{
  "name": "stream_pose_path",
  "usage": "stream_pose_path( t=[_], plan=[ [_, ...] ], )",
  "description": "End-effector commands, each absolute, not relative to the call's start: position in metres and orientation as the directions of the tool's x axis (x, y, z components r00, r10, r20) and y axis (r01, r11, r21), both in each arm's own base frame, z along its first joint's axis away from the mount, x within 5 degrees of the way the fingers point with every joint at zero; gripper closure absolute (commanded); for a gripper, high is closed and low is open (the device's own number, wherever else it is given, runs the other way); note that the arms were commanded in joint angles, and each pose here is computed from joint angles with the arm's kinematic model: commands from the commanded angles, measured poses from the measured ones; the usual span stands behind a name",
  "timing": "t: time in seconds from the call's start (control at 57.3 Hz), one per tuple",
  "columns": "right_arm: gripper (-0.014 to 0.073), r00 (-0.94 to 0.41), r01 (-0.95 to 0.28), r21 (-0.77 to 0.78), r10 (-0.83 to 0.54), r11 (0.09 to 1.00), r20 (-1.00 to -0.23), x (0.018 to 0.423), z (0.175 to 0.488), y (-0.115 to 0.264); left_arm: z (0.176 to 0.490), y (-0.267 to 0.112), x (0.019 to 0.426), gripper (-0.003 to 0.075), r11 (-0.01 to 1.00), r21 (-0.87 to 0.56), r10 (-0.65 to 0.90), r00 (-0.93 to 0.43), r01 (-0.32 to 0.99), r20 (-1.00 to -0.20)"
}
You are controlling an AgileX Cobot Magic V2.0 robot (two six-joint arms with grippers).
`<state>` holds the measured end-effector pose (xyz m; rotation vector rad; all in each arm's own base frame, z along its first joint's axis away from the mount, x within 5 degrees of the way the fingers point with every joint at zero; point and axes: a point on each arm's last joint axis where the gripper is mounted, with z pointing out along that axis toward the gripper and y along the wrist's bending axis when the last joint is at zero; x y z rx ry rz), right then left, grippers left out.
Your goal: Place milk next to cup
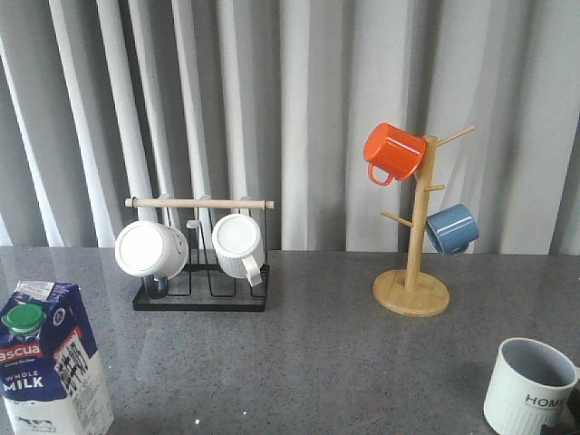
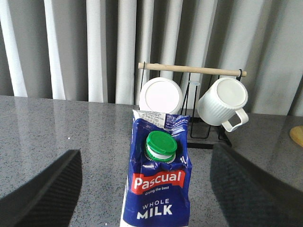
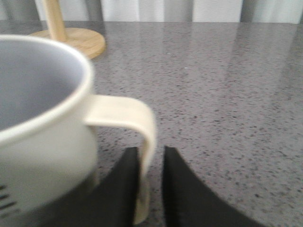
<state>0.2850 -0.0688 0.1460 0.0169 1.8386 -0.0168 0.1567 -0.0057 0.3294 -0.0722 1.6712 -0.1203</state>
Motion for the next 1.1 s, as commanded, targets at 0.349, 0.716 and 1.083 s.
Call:
stream_pose_path(
  t=[0.349,0.716,1.083],
  plan=[
    [0.0599,-0.053,-0.135,0.122,0.116,0.983,-0.992,0.292,0.194,-0.027,0.348,-0.007,0.156,0.0188,0.99,-0.137,-0.137,0.003,0.046,-0.991],
    [0.0599,-0.105,-0.126,0.024,0.011,0.992,-0.994,0.296,0.216,0.07,0.348,-0.007,0.156,0.0188,0.99,-0.137,-0.137,0.003,0.046,-0.991],
    [0.0599,-0.147,-0.043,-0.031,-0.037,0.999,-0.988,0.3,0.198,0.126,0.348,-0.007,0.156,0.0188,0.99,-0.137,-0.137,0.003,0.046,-0.991]
  ],
)
